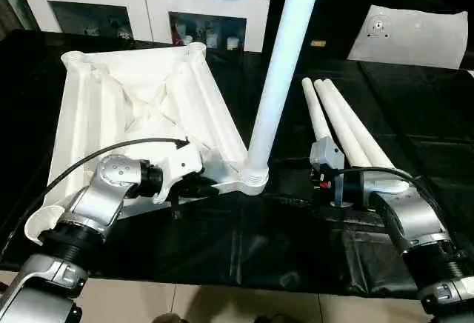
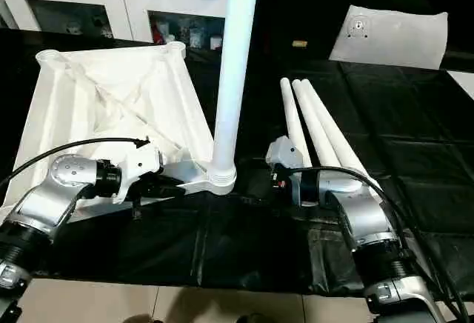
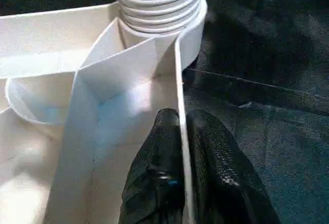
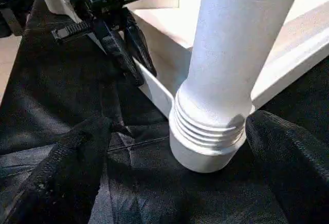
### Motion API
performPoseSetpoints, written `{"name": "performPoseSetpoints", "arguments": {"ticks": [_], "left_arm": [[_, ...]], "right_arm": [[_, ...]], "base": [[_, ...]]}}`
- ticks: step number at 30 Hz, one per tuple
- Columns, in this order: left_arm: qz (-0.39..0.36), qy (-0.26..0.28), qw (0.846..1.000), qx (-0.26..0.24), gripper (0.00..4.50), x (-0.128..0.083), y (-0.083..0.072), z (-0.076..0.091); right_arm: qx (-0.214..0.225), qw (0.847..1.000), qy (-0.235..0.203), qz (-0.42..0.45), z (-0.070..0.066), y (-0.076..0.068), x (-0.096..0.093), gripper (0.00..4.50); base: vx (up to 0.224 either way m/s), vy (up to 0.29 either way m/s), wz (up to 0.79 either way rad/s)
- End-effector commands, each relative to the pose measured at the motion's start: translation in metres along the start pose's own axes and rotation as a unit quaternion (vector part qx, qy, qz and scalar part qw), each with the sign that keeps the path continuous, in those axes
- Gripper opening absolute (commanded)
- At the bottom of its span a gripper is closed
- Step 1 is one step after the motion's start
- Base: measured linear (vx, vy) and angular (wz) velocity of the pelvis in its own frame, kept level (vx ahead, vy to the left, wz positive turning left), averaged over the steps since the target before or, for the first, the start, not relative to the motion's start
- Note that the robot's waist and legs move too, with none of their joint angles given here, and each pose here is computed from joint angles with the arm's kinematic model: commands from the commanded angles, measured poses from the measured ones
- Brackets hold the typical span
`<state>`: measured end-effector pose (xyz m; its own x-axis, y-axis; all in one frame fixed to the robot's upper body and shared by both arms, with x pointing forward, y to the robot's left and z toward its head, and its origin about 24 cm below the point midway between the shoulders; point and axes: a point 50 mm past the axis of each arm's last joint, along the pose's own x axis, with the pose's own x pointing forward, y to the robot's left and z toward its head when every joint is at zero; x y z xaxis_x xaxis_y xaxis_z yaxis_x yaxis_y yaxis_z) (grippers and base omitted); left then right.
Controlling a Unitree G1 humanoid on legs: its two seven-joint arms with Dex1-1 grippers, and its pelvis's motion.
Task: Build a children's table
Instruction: Rotate leg to tighten
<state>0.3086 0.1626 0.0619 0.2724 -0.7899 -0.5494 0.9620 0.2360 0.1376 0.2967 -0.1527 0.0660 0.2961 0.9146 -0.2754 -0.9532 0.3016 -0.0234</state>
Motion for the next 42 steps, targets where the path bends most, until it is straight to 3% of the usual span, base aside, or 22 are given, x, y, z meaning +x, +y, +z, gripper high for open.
{"name": "performPoseSetpoints", "arguments": {"ticks": [1,8,15,24,42], "left_arm": [[-0.003,0.023,1.000,0.004,0.13,0.004,0.000,-0.006],[-0.010,0.036,0.999,0.012,0.03,0.004,0.001,-0.009],[-0.104,0.007,0.993,0.057,0.03,0.005,-0.016,-0.004],[-0.133,0.015,0.988,0.082,0.03,0.009,-0.021,-0.004],[-0.157,0.018,0.983,0.092,0.00,0.010,-0.025,-0.005]], "right_arm": [[-0.006,1.000,-0.001,0.003,0.000,0.001,-0.002,4.50],[-0.008,1.000,0.001,0.005,0.001,0.000,-0.002,4.50],[-0.013,1.000,0.006,0.010,0.002,-0.003,-0.002,4.50],[-0.007,0.999,0.009,0.049,0.001,0.000,0.006,4.50],[0.016,0.997,0.010,0.079,-0.004,0.001,0.020,2.93]], "base": [[0.000,0.000,0.00],[0.000,0.000,0.00],[0.000,0.000,0.00],[0.000,0.000,0.00],[0.000,0.000,0.00]]}}
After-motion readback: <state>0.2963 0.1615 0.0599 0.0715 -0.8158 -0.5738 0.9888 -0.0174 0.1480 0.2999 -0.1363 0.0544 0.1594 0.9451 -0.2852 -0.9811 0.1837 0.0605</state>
